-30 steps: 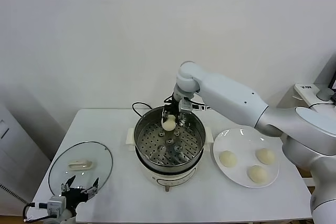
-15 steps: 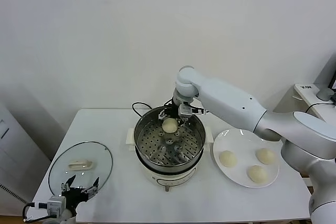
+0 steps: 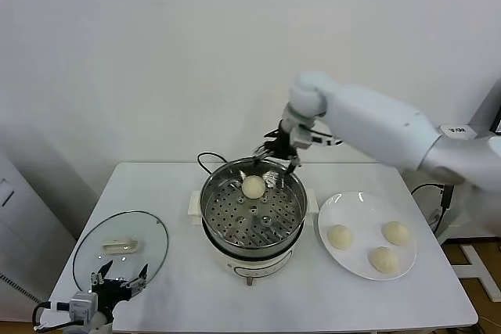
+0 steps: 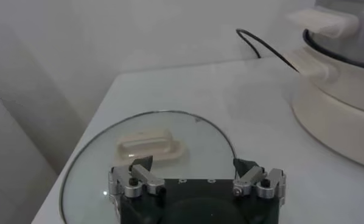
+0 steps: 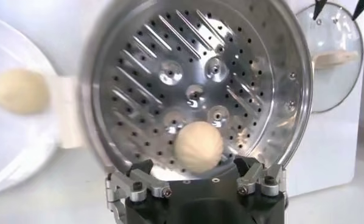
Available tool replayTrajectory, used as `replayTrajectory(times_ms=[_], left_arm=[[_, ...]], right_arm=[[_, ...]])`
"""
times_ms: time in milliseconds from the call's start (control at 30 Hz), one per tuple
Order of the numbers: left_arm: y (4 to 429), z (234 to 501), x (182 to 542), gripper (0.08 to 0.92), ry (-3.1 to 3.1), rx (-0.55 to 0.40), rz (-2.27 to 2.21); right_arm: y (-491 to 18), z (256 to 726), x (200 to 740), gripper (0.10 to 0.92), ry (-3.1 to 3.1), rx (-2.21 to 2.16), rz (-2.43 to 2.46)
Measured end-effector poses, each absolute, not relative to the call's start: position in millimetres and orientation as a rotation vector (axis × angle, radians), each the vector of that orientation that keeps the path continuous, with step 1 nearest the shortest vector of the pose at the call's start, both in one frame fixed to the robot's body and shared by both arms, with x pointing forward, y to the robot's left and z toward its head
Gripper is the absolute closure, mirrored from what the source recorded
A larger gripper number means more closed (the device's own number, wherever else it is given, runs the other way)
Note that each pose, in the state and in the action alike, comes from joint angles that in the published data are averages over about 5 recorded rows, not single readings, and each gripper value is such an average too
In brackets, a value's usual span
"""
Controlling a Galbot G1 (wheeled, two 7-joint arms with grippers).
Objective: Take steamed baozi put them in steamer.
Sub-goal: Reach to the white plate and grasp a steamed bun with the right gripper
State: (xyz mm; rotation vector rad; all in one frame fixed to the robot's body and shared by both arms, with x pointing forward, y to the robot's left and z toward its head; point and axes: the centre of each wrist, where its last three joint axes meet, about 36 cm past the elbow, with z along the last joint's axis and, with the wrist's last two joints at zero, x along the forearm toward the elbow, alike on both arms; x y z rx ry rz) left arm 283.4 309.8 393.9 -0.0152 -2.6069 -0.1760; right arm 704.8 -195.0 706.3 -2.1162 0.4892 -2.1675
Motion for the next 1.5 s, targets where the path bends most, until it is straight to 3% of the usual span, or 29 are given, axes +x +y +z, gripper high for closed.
replayTrajectory(times_ms=[267, 633, 1500], left_arm=[[308.9, 397.5, 284.0, 0.177, -2.614, -0.023, -0.166], [308.0, 399.9, 283.9, 0.177, -2.620, -0.023, -0.158], [302.8, 400.2, 285.9, 0.177, -2.619, -0.023, -0.146]], right_arm=[[-277.7, 708.8, 697.9, 0.200, 0.960, -2.299, -2.223], [-362.6, 657.6, 674.5, 0.200, 1.680, -2.439, -2.164], [-375.1, 513.9, 659.1, 0.200, 2.108, -2.544, -2.028]])
